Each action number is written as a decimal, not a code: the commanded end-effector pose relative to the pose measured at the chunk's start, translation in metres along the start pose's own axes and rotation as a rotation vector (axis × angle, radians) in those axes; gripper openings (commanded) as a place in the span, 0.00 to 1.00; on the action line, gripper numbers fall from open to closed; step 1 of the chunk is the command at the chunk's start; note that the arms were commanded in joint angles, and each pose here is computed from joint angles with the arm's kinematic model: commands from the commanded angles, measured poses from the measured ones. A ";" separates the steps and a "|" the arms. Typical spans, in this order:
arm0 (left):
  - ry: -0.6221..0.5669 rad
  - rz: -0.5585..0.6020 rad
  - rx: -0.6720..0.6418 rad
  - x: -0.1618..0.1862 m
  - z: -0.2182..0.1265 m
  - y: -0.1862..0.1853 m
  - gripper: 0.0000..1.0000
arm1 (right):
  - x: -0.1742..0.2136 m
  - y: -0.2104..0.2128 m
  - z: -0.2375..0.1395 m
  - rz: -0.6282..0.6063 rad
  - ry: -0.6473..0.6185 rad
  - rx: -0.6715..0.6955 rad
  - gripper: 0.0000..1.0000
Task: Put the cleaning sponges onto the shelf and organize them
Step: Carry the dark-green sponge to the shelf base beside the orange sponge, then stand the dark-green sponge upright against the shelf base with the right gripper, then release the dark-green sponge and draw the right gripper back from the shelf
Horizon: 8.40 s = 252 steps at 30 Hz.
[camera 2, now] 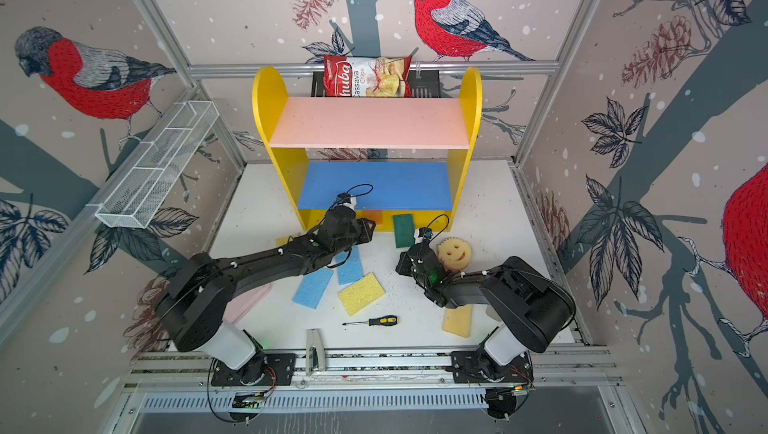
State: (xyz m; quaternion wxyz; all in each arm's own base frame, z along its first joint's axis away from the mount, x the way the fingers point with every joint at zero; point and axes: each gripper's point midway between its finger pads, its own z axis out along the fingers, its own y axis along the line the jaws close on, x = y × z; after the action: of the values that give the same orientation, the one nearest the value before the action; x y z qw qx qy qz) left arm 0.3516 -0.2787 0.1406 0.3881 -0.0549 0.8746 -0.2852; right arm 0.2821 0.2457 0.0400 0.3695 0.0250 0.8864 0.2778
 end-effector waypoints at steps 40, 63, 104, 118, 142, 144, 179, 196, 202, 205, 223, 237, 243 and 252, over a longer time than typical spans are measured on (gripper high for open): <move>-0.083 -0.039 -0.176 -0.007 -0.028 0.064 0.37 | -0.018 -0.044 0.041 0.136 -0.027 0.084 0.01; -0.048 -0.055 -0.138 -0.002 -0.022 0.055 0.37 | -0.051 -0.059 0.033 0.142 -0.093 0.105 0.01; -0.028 -0.054 -0.177 0.006 -0.018 0.066 0.37 | -0.068 -0.021 0.079 0.114 -0.050 -0.004 0.02; -0.011 -0.055 -0.170 0.010 -0.011 0.065 0.37 | -0.041 -0.055 0.038 0.236 -0.061 -0.016 0.02; 0.003 -0.069 -0.162 0.012 -0.011 0.063 0.37 | -0.028 -0.072 0.067 0.407 -0.028 -0.072 0.02; 0.003 -0.071 -0.158 0.011 -0.012 0.061 0.37 | -0.028 -0.068 0.070 0.398 -0.024 -0.076 0.02; 0.019 -0.062 -0.169 0.016 -0.008 0.064 0.37 | -0.016 -0.115 0.039 0.486 -0.050 0.051 0.01; 0.016 -0.058 -0.165 0.014 -0.009 0.061 0.37 | -0.013 -0.106 0.061 0.488 -0.017 0.056 0.00; 0.014 -0.063 -0.159 0.014 -0.009 0.060 0.37 | -0.009 -0.110 0.066 0.531 -0.007 0.089 0.00; 0.020 -0.062 -0.164 0.016 -0.009 0.061 0.37 | -0.008 -0.111 0.067 0.549 -0.006 0.102 0.00; 0.010 -0.058 -0.171 0.018 -0.016 0.066 0.37 | -0.004 -0.106 0.067 0.532 -0.004 0.119 0.00; 0.020 -0.120 -0.233 0.010 0.002 0.091 0.00 | 0.007 -0.084 0.022 0.360 -0.004 0.091 0.00; -0.001 -0.245 -0.182 0.011 0.009 0.108 0.00 | 0.015 -0.085 0.022 0.366 0.016 0.078 0.00; -0.072 -0.374 -0.097 0.006 0.010 0.129 0.00 | 0.020 -0.092 0.022 0.392 0.032 0.064 0.00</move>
State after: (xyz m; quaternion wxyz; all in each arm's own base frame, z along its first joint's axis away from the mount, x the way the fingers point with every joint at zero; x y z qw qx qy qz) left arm 0.3588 -0.1736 0.0457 0.3321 -0.2350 0.8754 -0.2612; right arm 0.3228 0.1992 0.0154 0.3615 0.1944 0.8285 0.3809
